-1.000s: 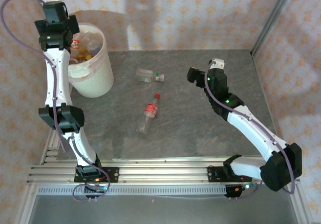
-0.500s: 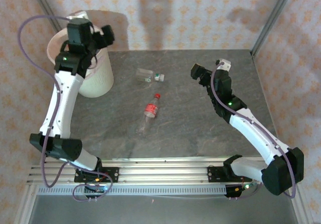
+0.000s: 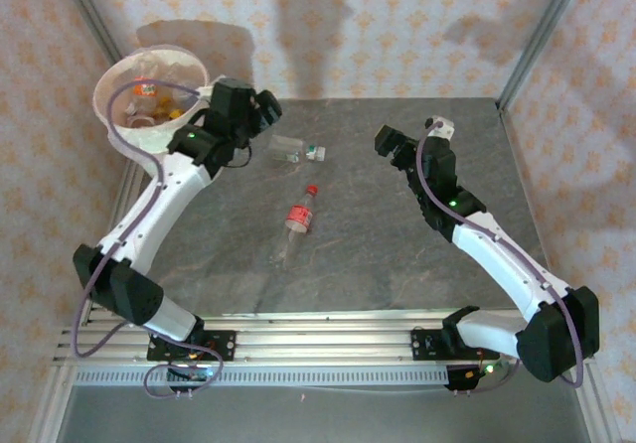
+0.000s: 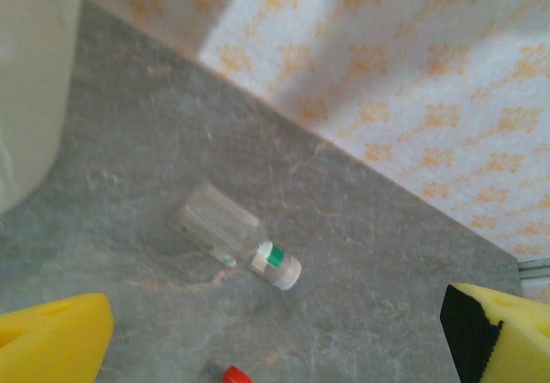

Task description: Put the plastic bottles in the bin

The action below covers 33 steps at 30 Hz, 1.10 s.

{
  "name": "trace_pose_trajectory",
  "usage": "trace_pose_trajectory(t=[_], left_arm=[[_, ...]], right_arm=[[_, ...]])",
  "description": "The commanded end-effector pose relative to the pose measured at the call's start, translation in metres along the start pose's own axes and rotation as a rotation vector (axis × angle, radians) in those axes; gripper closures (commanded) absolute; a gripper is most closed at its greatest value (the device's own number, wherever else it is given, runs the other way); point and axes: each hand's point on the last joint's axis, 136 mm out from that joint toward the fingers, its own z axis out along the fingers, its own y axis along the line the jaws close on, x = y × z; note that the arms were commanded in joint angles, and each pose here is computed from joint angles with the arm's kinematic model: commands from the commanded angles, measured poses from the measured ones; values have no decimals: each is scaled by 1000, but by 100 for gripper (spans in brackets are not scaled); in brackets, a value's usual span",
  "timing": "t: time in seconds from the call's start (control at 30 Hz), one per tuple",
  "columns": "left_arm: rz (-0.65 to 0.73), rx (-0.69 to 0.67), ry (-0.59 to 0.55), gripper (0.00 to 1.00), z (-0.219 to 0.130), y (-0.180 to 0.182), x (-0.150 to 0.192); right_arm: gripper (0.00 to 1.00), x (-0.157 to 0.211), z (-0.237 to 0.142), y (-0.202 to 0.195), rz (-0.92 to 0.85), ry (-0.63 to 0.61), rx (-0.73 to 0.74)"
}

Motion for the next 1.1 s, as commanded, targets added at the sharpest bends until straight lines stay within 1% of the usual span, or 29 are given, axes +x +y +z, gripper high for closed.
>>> trace_pose_trajectory(t=[0.0,0.07,0.27,0.4,0.47,0.6,0.67,0.77,0.97,1.07], left_arm=[[-134,-1,10,0,20,-7,16],[-149,-4,64,0,37,-12,31],[-148,-154,179,0,94,-1,73],[-157,-244,172,0,130,9,86],[-190,-288,165,0,143,14,88],[-312,-345,214,0,175,20,105],[-340,-389,214,0,183,25,109],[-371,-416,179,0,194,27,108],[-442,-537,153,0,204,55,114],[-453,-550,126,0,214,62,111]], right_arm=[[1,-10,-2,-5,1,-17,48],[1,-10,-4,-10,-10,-15,75],[1,-13,-17,-16,-46,3,109],[1,-9,-25,-26,-65,3,133],[1,-9,-29,-30,-74,0,144],[1,-7,-35,-37,-93,-2,165],[1,-9,-37,-38,-99,-3,169],[1,-11,-40,-40,-116,-5,177],[1,-10,-44,-45,-144,-3,200],[1,-10,-45,-46,-151,-1,202]])
